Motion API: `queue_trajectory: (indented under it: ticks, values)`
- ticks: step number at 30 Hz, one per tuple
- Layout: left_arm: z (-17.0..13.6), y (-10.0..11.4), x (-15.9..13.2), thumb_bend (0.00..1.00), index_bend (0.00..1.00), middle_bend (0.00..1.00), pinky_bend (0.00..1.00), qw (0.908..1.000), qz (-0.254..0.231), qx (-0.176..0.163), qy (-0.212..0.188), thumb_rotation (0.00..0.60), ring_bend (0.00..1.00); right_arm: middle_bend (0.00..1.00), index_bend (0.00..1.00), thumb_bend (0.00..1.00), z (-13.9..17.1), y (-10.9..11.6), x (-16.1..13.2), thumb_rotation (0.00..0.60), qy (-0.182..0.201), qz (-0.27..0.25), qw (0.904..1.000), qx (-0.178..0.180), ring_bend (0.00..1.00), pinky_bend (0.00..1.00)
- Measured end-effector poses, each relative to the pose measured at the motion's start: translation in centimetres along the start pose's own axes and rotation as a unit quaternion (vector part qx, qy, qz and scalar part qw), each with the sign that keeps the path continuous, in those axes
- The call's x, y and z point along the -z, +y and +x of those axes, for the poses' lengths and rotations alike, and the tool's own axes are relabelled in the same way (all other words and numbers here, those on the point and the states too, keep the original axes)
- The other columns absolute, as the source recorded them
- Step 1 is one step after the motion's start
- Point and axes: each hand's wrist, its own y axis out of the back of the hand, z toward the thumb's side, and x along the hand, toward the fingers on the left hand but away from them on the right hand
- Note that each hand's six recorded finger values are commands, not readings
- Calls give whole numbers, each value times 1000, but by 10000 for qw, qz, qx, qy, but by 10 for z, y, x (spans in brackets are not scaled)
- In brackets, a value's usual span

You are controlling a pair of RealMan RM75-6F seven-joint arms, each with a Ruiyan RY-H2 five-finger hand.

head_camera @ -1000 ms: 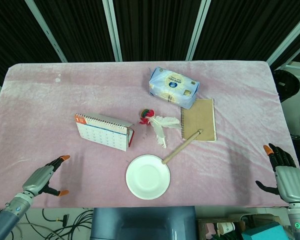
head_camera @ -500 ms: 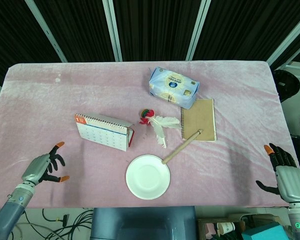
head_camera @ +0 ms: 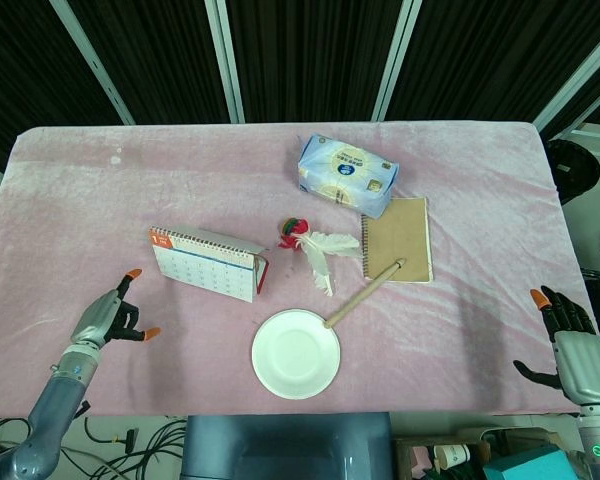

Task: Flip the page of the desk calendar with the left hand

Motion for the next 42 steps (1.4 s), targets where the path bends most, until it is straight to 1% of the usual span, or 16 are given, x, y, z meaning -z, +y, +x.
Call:
queue_trajectory:
  ticks: [7, 24, 42]
  values:
    - [10, -11, -10, 171, 0, 840, 864, 9997, -120, 149, 163, 600, 873, 0, 0, 100, 0, 0, 0, 600, -9, -8, 10000, 5, 0, 71]
    - [23, -23, -17, 170, 0, 838, 864, 9989, -208, 286, 308, 600, 872, 0, 0, 100, 0, 1, 1, 600, -19, -36, 10000, 10, 0, 71]
    - [24, -30, -31, 171, 0, 833, 864, 9989, -139, 402, 188, 600, 873, 0, 0, 100, 0, 1, 1, 600, -14, -39, 10000, 17, 0, 71]
